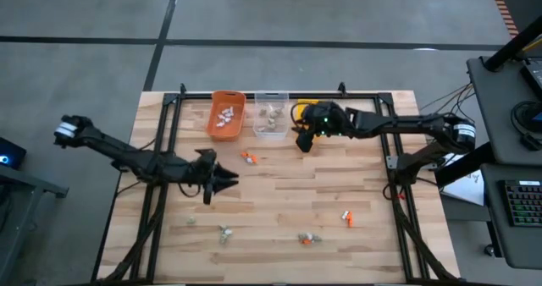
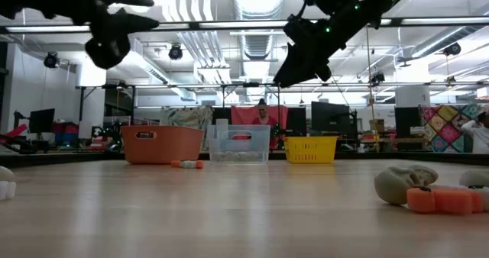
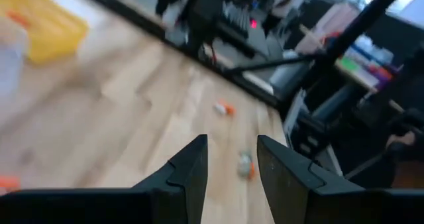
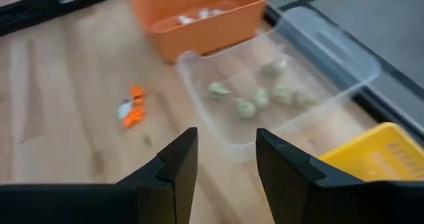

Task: Sort Halloween decoration
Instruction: Put the gray skull toy into the transparent bin

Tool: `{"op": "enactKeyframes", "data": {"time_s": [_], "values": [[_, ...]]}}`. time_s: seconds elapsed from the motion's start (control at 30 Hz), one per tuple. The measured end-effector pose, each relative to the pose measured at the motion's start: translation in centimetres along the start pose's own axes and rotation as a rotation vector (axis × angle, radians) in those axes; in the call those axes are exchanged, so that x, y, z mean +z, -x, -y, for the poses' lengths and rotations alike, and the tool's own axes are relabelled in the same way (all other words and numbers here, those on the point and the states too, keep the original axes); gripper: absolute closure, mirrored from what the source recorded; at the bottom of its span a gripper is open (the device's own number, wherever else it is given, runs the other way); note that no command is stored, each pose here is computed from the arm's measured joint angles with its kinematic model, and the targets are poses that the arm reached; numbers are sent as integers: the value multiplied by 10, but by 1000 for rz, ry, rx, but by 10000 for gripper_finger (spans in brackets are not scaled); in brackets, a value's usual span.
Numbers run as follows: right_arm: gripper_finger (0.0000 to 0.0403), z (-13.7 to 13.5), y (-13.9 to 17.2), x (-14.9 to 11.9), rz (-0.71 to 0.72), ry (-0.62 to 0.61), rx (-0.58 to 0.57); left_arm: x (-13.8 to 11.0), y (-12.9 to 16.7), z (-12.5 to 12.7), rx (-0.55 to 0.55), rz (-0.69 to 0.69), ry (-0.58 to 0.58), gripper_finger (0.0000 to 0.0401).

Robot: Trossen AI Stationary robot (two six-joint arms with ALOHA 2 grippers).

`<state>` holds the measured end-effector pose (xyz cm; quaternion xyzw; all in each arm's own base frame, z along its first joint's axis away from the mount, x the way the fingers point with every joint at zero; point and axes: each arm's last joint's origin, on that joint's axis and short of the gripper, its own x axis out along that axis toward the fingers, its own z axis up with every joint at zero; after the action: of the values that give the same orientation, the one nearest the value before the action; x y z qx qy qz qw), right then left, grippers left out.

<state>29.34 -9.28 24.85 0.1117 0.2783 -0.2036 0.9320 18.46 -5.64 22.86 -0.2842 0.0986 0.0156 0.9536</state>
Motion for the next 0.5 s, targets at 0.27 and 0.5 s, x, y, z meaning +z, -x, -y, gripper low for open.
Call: {"op": "enactKeyframes", "data": {"time_s": [0.27, 0.5], "values": [[273, -28, -2, -8, -25, 48, 72, -32, -9, 31, 215, -482, 114, 288], [272, -42, -3, -12, -23, 72, 109, -52, -1, 65, 540, -977, -80, 288]]}}
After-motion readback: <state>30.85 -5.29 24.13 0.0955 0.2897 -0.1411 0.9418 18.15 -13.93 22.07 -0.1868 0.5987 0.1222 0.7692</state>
